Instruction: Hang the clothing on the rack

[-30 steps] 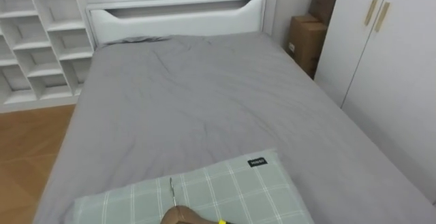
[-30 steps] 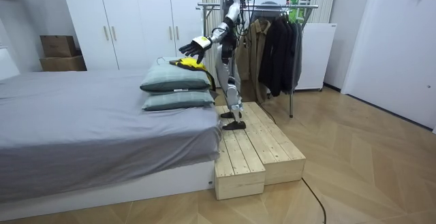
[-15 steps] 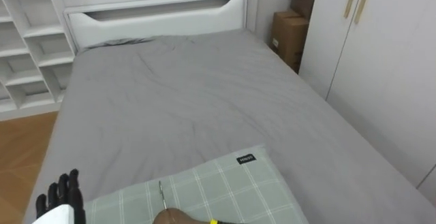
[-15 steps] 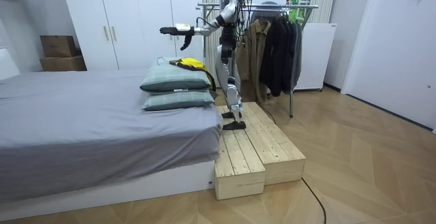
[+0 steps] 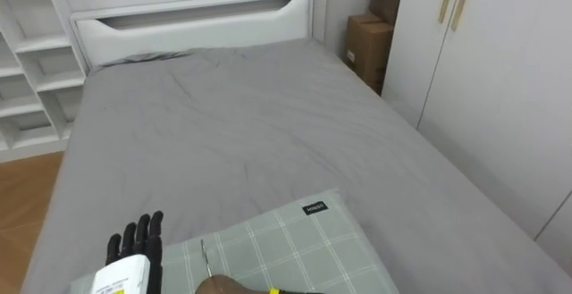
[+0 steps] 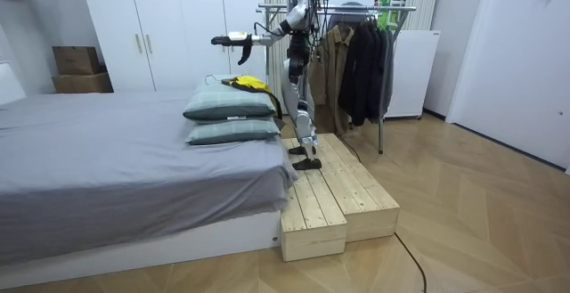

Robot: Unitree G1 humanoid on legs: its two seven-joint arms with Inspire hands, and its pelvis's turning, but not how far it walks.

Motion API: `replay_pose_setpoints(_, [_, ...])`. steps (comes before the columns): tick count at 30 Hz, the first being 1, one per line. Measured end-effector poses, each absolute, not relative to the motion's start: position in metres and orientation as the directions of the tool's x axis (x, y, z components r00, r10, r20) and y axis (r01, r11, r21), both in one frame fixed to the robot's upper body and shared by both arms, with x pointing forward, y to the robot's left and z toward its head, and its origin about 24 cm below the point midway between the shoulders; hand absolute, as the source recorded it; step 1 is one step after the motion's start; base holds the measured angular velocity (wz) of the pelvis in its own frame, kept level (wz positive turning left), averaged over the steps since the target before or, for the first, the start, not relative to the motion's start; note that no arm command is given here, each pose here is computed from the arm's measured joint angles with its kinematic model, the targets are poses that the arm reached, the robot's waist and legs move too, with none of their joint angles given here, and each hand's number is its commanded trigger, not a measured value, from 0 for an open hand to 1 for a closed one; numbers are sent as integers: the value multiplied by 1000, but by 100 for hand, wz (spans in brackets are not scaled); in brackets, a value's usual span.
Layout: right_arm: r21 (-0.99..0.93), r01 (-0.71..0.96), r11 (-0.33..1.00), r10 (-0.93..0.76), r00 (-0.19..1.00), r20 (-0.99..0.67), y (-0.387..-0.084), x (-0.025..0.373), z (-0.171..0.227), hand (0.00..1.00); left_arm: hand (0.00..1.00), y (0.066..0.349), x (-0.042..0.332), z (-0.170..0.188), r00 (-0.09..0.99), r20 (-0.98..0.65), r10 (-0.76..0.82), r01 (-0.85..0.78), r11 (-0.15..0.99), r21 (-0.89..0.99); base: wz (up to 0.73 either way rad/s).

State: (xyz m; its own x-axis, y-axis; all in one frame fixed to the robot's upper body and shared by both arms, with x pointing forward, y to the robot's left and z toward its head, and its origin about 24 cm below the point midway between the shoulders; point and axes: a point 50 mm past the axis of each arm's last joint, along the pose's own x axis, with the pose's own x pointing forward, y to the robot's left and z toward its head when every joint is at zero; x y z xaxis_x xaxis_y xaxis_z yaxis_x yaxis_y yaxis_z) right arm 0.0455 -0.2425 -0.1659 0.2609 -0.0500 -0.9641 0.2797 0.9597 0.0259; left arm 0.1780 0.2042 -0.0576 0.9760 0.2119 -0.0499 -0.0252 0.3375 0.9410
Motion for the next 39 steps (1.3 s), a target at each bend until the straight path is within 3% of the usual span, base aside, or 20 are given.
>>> replay_pose_setpoints(13, [28, 273, 962, -47, 264, -963, -242, 47, -166, 0, 0, 198, 174, -66, 975, -133, 176, 62, 357, 932, -1])
replay_pose_setpoints(21, [31, 283, 959, -45, 258, -965, -241, 42, -166, 0, 0, 202, 163, -83, 945, -269, 187, 181, 387, 904, 0])
replay_pose_setpoints(34, [20, 284, 958, -59, 268, -961, -242, 43, -166, 0, 0, 209, 164, -94, 919, -323, 226, 201, 436, 877, 0])
replay_pose_setpoints(39, [22, 275, 961, -57, 275, -960, -241, 47, -166, 0, 0, 219, 169, -92, 903, -308, 298, 136, 482, 866, 0])
